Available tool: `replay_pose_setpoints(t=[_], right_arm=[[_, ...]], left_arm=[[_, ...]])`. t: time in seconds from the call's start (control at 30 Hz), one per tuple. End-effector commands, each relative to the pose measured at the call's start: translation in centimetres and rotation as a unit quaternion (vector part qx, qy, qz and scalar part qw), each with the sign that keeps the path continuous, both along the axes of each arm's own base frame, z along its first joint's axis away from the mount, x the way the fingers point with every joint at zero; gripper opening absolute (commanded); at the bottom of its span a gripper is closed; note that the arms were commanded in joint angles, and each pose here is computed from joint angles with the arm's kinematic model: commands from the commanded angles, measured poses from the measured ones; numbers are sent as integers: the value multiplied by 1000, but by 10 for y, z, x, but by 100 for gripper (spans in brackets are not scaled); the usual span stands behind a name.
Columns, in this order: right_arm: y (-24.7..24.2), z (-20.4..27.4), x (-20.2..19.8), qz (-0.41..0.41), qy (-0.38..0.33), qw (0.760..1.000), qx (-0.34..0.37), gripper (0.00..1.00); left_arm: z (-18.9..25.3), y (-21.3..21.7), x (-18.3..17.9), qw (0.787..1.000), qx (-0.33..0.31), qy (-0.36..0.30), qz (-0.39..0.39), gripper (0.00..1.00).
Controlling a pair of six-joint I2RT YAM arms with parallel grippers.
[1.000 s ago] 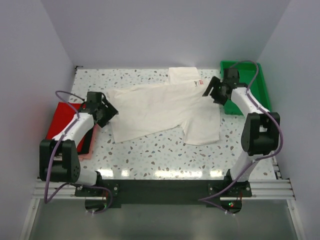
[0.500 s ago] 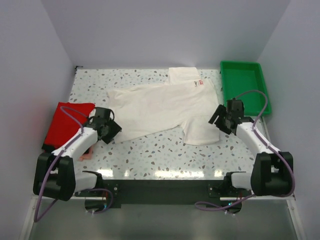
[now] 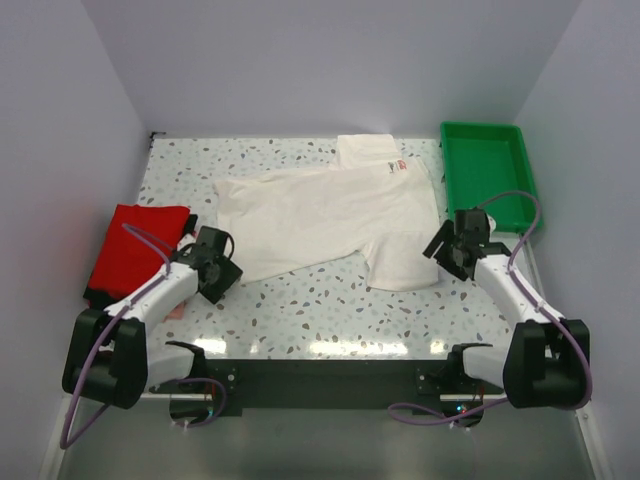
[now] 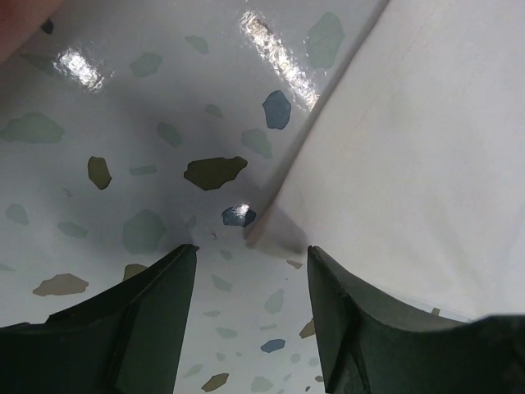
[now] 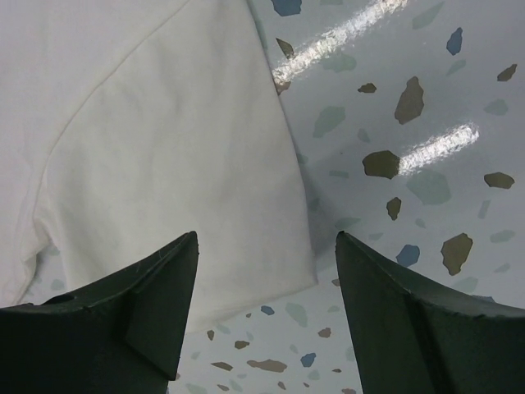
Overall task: Fold and stack the t-shirts
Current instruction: Flatten the tshirt out
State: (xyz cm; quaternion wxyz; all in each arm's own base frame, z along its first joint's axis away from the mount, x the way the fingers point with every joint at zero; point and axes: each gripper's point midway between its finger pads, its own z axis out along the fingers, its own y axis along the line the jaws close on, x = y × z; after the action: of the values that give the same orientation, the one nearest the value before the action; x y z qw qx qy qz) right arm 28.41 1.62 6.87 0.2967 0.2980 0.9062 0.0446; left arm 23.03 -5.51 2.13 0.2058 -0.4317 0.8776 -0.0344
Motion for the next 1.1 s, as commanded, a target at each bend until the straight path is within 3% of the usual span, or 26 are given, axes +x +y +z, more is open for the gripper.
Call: replay_pose_setpoints(t=[0.0, 0.23, 0.43, 0.53, 0.63, 0.73, 0.87, 1.07], right_arm=[[-3, -9, -3, -19, 7, 1000, -3, 71], [4, -27, -8, -16, 23, 999, 18, 68], [7, -41, -14, -25, 27, 999, 31, 65], [10, -48, -17, -24, 33, 998, 39, 62], [12, -50, -15, -25, 33, 998, 47, 54], [18, -48, -11, -18, 33, 998, 58, 28], [24, -38, -7, -4, 27, 997, 73, 1], [25, 2, -11, 11, -9, 997, 74, 0]], left_arm=[[-4, 2, 2, 1000, 7, -3, 12, 61], [-11, 0, 2, 1000, 5, 4, 7, 60], [-15, 0, 5, 1000, 7, 4, 2, 46], [-18, -3, 7, 1000, 2, 7, -4, 34], [-17, -5, 11, 1000, 1, 3, -8, 21], [-12, -5, 16, 1000, 5, -5, -12, 0], [-3, -4, 23, 1000, 10, -17, -20, 0], [29, 2, 28, 998, 22, -54, -16, 0]])
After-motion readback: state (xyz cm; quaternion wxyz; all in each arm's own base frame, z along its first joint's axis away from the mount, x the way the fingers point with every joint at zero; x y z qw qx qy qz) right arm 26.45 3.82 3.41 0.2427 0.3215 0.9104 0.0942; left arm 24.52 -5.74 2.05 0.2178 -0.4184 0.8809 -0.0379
